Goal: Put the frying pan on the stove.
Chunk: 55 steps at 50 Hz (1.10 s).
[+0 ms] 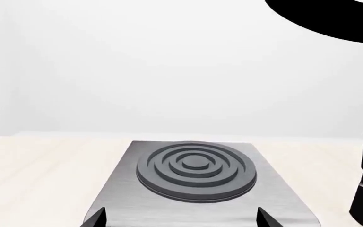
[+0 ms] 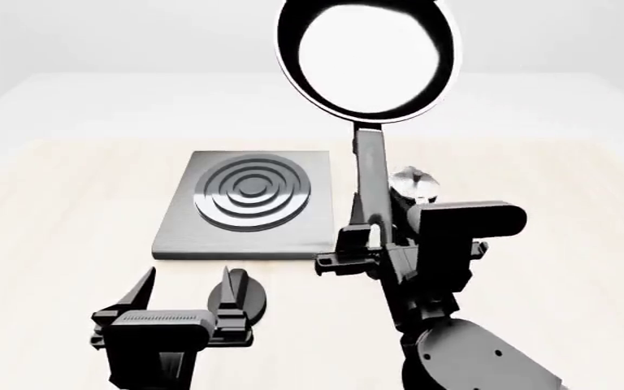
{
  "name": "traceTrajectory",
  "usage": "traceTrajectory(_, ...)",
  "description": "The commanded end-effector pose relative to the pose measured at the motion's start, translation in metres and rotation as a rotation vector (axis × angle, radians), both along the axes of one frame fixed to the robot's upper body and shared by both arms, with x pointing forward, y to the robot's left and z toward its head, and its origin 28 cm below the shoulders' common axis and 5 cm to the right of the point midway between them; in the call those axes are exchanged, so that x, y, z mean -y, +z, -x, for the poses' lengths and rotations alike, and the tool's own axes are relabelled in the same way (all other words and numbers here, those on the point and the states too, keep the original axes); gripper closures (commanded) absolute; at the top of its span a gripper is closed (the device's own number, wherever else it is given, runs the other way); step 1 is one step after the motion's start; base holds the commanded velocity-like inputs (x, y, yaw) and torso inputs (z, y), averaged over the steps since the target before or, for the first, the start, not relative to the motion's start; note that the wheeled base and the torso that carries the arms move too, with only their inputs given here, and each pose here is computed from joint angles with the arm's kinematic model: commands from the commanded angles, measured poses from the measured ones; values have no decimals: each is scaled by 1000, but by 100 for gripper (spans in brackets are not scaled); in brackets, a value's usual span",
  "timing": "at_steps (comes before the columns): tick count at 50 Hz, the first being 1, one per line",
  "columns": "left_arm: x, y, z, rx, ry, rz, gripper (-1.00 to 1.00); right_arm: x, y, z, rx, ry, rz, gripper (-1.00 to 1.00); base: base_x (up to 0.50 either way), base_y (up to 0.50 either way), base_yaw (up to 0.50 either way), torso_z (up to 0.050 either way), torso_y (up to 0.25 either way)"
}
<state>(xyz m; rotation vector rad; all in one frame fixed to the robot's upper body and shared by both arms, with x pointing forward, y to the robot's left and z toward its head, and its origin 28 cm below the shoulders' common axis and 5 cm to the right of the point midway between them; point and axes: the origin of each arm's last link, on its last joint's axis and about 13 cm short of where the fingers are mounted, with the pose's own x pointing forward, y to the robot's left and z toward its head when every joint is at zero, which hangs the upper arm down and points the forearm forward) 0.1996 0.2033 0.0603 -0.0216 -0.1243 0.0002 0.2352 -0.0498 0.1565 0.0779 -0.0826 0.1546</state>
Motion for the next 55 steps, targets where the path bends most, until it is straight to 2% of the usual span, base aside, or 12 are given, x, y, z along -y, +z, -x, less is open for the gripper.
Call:
traceTrajectory(1,0,1,0,2,0,-1,-100,3,14,-2,71,55,65,100,0,0,-3,0,0)
traceTrajectory(15,0,2,0,4,0,-4,-100,8,16,-6,29,191,120,100,0,0,0,1,2)
traceTrajectory(27,1,2,-1,3,-2,-5,-100,15,14,-12,-5,248,197,100,0,0,0,0,2)
traceTrajectory(44,1,2,0,5,-2,-5,-100,18,32,-19,-32,296,240,100,0,0,0,1,2)
traceTrajectory(55,0,5,0,9,0,-10,-100,20,47,-35,-69,305,186,100,0,0,0,1,3)
